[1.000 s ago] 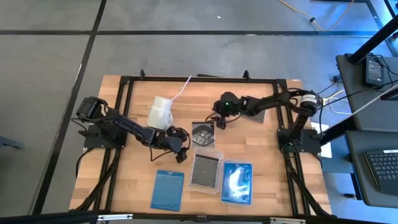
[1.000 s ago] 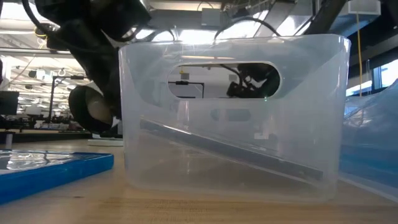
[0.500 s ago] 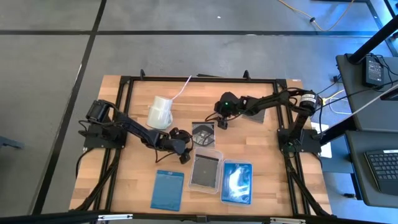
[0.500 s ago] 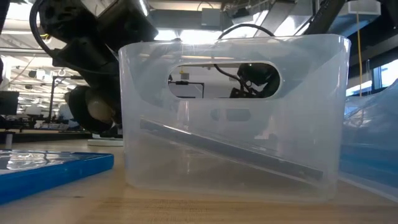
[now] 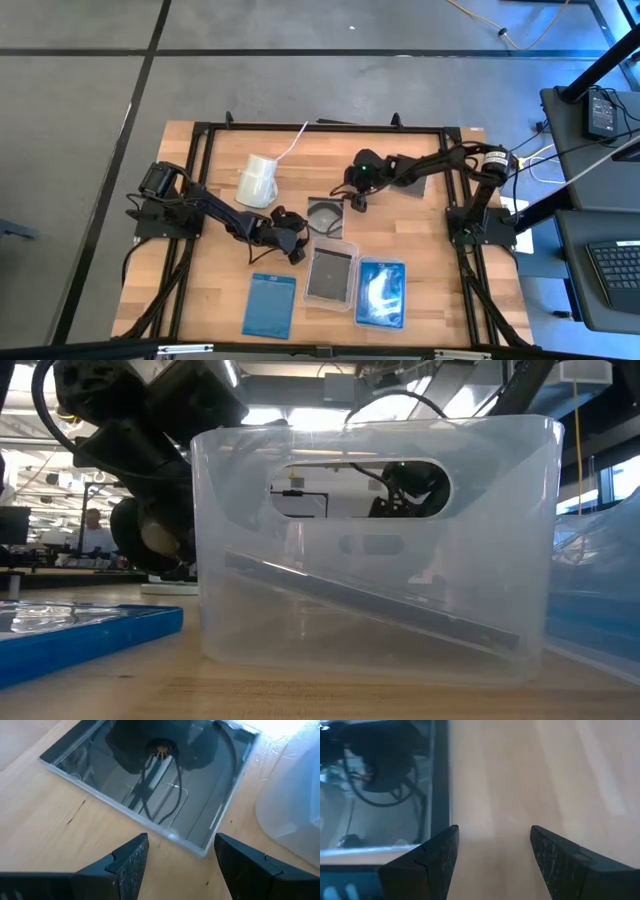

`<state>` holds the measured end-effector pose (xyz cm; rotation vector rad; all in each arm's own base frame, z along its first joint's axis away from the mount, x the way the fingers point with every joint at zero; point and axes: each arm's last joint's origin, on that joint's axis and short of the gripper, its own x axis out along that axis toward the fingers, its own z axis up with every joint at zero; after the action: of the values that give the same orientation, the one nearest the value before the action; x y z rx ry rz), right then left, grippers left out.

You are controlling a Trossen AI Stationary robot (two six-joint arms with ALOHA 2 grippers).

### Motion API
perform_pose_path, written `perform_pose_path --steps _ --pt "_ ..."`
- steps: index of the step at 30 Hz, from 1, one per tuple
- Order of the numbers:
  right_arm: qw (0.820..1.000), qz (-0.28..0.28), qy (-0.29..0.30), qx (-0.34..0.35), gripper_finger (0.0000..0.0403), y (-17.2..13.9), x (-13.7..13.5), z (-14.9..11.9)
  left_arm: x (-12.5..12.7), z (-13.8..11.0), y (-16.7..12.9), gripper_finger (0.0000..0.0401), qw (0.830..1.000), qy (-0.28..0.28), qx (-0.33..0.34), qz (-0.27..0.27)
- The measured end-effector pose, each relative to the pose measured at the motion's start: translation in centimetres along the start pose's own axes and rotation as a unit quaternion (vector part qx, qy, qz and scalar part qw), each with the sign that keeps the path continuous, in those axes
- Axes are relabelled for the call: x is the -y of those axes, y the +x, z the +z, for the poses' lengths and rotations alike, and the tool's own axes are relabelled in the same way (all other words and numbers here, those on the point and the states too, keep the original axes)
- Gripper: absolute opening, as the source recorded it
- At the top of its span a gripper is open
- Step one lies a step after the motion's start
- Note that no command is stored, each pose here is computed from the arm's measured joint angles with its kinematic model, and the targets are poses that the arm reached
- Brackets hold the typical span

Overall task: Pick & place jewel cases by type
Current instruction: Put the bottom black cd case into the left transparent bin

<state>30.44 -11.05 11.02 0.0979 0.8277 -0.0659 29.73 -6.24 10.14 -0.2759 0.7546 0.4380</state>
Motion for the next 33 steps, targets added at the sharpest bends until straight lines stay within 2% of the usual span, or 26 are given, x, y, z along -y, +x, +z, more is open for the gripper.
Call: perform_pose_path --steps 11,19,23,26,33 --pt "0.999 0.023 -0.030 -0.030 0.0251 0.2 -1.8 -0.2 -0.4 -0.3 -0.1 0.0219 0.999 0.035 -0.012 0.026" --pt "0.998 0.031 -0.034 -0.036 0.0251 0.3 -2.5 -0.3 -0.4 -0.3 -0.1 0.0219 0.991 0.131 -0.008 0.036" --pt "0.998 0.034 -0.037 -0.033 0.0251 0.4 -2.7 -0.2 -0.4 -0.2 0.0 0.0219 0.986 0.160 -0.006 0.033" --pt "0.998 0.035 -0.038 -0.030 0.0251 0.4 -2.8 -0.2 -0.4 -0.2 0.0 0.0219 0.988 0.154 -0.005 0.025" --pt "0.998 0.037 -0.046 -0.030 0.0251 0.4 -2.8 -0.2 -0.4 -0.2 0.1 0.0219 0.998 0.062 -0.011 0.017"
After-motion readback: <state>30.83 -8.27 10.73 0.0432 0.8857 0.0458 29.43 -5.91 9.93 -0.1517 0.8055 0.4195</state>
